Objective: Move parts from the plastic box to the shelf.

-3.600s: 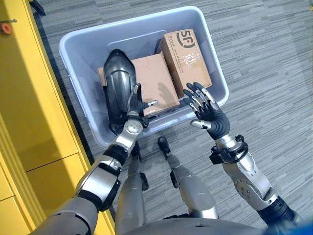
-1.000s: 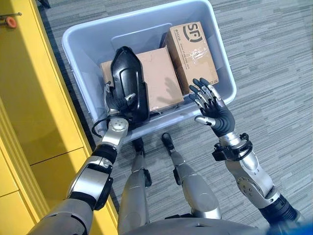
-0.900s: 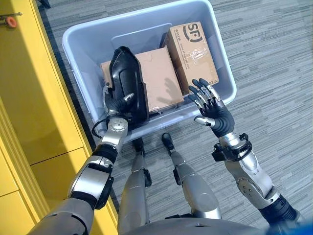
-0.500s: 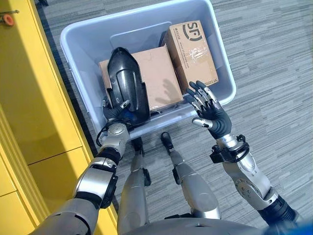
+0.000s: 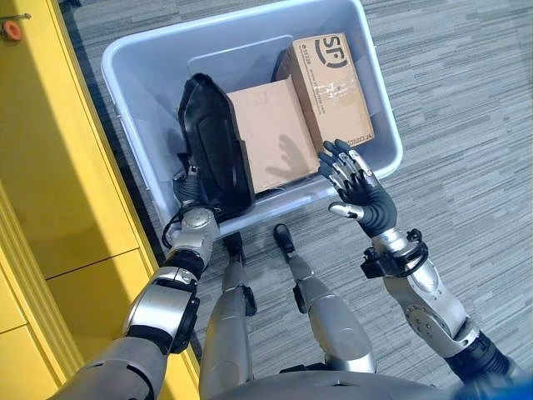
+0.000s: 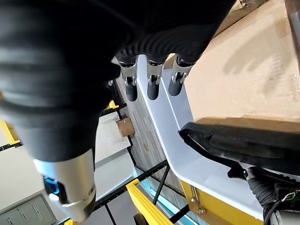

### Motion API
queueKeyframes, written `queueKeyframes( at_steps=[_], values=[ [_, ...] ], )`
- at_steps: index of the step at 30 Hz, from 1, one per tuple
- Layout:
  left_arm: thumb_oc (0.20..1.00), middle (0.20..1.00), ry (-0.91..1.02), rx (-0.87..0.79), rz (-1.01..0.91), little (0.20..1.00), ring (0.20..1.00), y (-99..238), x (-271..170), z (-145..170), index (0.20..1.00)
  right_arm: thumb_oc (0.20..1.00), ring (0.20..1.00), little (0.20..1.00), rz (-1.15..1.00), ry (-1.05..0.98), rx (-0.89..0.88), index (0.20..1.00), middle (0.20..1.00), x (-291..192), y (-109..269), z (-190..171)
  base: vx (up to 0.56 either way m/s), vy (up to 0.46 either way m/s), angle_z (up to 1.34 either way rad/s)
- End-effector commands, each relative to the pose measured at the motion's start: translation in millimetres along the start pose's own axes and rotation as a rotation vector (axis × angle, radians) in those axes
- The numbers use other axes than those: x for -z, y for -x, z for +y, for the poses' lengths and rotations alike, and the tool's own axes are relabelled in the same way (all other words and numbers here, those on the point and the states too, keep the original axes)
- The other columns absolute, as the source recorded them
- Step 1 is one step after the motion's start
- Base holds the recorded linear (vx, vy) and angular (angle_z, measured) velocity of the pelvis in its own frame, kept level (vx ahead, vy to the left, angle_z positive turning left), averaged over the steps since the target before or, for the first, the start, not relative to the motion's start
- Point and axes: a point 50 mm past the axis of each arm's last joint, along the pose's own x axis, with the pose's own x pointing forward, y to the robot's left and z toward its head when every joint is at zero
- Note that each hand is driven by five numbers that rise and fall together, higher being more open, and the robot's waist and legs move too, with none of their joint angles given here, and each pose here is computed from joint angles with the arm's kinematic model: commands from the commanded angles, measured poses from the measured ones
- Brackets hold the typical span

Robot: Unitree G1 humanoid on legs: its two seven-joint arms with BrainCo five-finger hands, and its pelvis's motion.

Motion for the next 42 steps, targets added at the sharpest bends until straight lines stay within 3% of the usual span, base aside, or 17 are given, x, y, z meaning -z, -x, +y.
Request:
queueKeyframes(
  at_steps=[1,14,24,30,36,39,42],
  values=[
    [0.200,0.200,-0.088,-0.027,-0.014,0.200,0.200,-6,2,11,0.200,1.000,1.000,1.000,-0.119,-0.015,-0.002,1.000,1.000,-23,6,2,0.00,0.000,0.00],
    [0.200,0.200,-0.019,-0.022,-0.227,0.200,0.200,-5,-41,9,0.200,1.000,1.000,1.000,-0.124,0.001,0.013,1.000,1.000,-23,4,-1,0.00,0.001,0.01],
    [0.200,0.200,0.009,-0.093,-0.839,0.200,0.200,34,-151,34,0.200,1.000,1.000,1.000,-0.152,0.056,0.039,1.000,1.000,-27,-3,-12,-0.01,-0.001,0.04],
    [0.200,0.200,0.016,-0.050,-1.019,0.200,0.200,57,-176,37,0.200,1.000,1.000,1.000,-0.141,0.058,0.024,1.000,1.000,-28,-1,-13,0.00,0.000,0.00],
    [0.200,0.200,0.105,0.177,-1.008,0.200,0.200,80,-160,31,0.200,1.000,1.000,1.000,-0.125,0.057,0.032,1.000,1.000,-27,1,-17,0.00,-0.008,0.01],
    [0.200,0.200,0.052,0.395,-0.820,0.200,0.200,88,-109,39,0.200,1.000,1.000,1.000,-0.094,0.070,0.047,1.000,1.000,-25,6,-23,0.02,-0.081,0.09],
    [0.200,0.200,0.013,0.480,-0.712,0.200,0.200,93,-83,43,0.200,1.000,1.000,1.000,-0.072,0.080,0.050,1.000,1.000,-22,8,-26,0.03,-0.056,0.14]
  ],
)
